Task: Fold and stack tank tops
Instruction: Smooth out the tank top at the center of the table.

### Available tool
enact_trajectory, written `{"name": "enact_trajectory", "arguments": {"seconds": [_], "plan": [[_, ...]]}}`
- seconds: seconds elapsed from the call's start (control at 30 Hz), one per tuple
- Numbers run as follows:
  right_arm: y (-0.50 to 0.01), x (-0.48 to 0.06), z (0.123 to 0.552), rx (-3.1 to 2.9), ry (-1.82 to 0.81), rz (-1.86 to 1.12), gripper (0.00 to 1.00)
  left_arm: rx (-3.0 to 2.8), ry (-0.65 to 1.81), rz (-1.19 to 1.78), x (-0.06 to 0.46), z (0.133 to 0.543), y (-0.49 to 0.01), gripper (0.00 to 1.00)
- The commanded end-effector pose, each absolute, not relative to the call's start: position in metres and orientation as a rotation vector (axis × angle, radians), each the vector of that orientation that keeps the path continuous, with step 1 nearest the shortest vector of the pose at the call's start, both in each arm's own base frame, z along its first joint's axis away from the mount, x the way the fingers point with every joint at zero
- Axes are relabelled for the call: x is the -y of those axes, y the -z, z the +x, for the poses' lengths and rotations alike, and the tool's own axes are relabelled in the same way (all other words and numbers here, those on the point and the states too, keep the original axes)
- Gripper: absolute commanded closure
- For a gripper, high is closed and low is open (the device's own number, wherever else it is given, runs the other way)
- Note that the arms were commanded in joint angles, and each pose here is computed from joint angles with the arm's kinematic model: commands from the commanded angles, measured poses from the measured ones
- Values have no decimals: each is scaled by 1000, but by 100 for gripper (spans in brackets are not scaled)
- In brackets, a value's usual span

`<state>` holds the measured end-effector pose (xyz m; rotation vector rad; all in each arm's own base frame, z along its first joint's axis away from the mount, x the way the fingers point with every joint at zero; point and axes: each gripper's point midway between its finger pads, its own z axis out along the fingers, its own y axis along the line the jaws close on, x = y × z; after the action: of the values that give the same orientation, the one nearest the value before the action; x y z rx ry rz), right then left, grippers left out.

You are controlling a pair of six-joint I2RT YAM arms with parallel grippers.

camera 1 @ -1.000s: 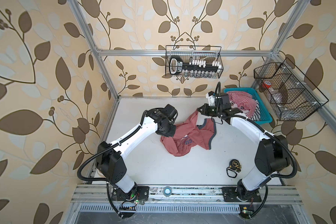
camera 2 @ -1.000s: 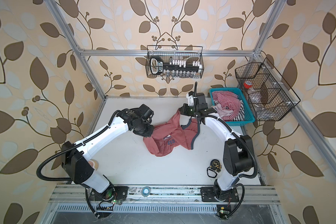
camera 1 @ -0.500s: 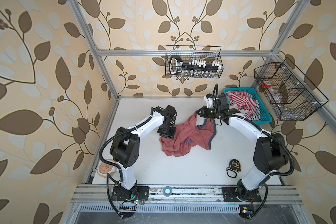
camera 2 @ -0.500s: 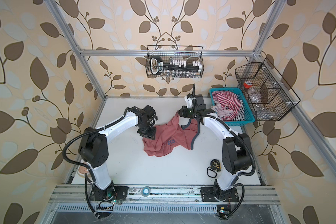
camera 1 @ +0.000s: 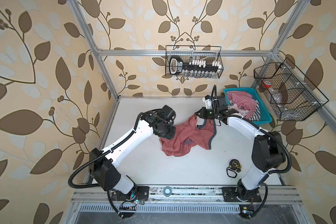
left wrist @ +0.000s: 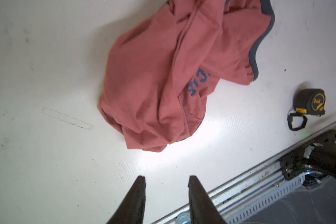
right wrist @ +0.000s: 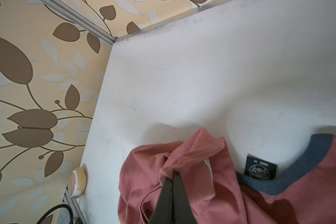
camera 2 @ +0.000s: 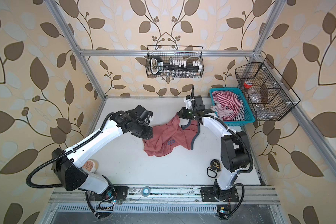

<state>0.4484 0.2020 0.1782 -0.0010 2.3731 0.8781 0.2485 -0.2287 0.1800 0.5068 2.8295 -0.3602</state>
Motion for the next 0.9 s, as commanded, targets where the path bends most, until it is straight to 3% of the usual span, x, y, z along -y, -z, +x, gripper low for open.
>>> {"name": "enact_trajectory", "arguments": {"seconds": [0.0,0.23,0.87], "plan": [[-169,-205,446,-2399,-885,-27,100,-3021,180,504,221,225,-124,63],[-167,-205,446,-2404,-881,-27,100,-3063,64,448,226,235,-87,73],[-162,-203,448,-2414,-877,-11,100,-3145,125,458,231,221,-52,75]]}}
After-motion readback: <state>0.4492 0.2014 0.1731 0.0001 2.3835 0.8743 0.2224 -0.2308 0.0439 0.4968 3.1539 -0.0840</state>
